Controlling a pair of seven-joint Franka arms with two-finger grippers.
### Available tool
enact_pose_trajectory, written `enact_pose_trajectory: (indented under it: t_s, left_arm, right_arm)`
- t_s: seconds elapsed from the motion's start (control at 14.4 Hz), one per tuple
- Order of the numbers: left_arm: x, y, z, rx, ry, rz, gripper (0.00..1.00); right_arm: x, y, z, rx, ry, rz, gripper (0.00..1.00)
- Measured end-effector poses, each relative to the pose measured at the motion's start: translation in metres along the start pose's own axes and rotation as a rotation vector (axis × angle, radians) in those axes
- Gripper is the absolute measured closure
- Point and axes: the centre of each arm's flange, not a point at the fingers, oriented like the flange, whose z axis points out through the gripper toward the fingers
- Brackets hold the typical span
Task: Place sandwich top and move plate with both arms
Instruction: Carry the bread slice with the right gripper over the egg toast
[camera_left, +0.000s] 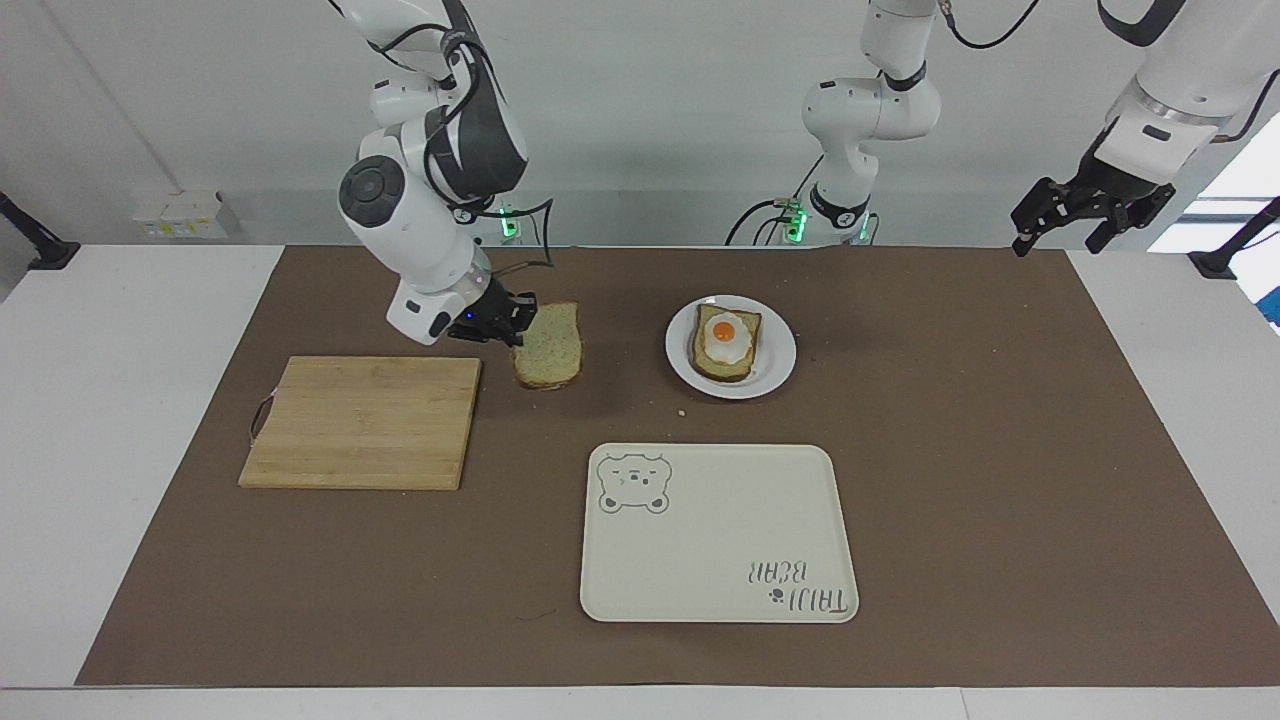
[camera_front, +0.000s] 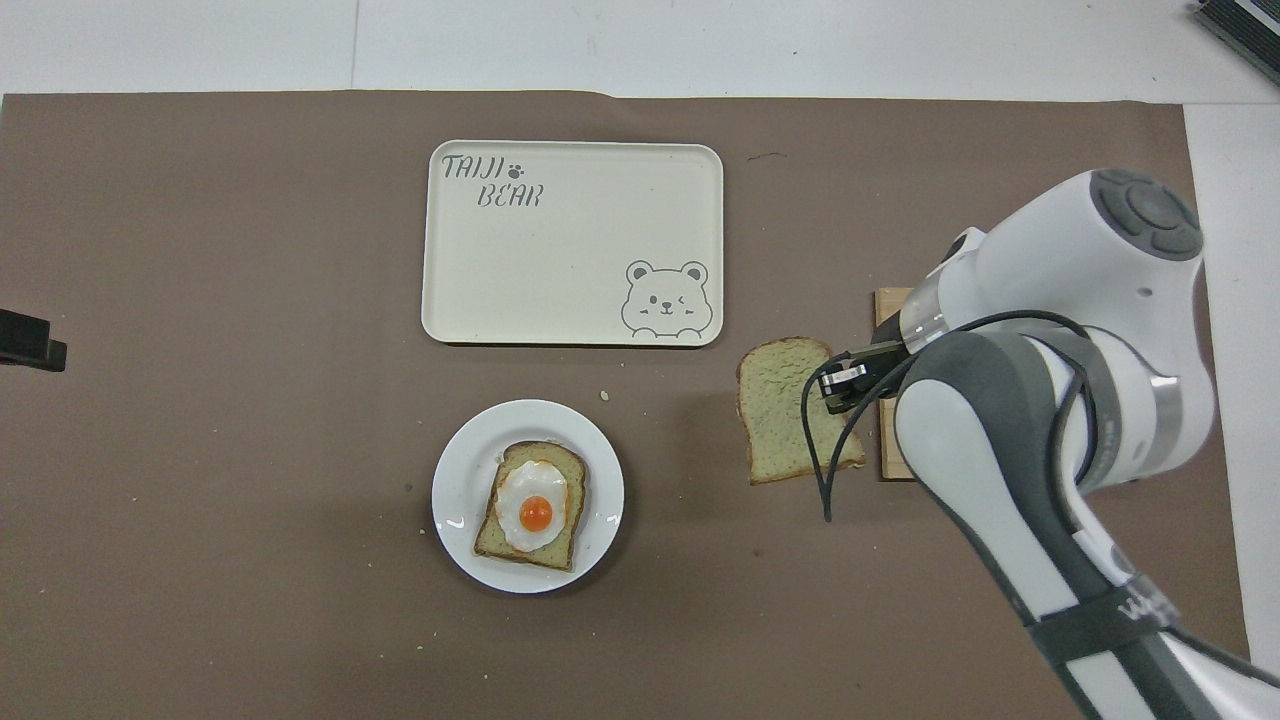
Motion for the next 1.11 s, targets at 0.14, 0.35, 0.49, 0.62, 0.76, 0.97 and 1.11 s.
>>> enact_pose_trajectory:
  t_s: [0.14,0.35,0.49,0.62,0.76,0.97,1.11]
  left_arm:
    - [0.0,0.004,0.001,-0.029,-0.003,0.004,0.0]
    - [-0.001,0.007,0.005,-0.078,-0.011,0.003,0.0]
    - [-0.003,0.006,0.006,-0.094,-0.014,0.001,0.0]
    - [-0.005,0.007,0.005,-0.1,-0.013,0.002,0.0]
    - [-0.006,0.007,0.005,-0.102,-0.013,0.002,0.0]
    - [-0.007,0.009,0.006,-0.115,-0.015,0.006,0.0]
    - [-0.007,0.01,0.007,-0.13,-0.016,0.012,0.0]
  right_arm:
    - [-0.005,-0.038,0.007,0.008,0.004,0.003,0.93]
    - [-0.012,-0.08,0.02,0.006,0.023,0.006,0.93]
    - [-0.017,-0.108,0.035,0.034,0.042,0.004,0.93]
    - [-0.023,-0.127,0.045,0.057,0.036,0.004,0.93]
    - [-0.026,-0.142,0.053,0.064,0.049,0.009,0.93]
    - [-0.03,-0.166,0.071,0.063,0.059,0.021,0.93]
    - [-0.032,-0.186,0.088,0.062,0.07,0.03,0.93]
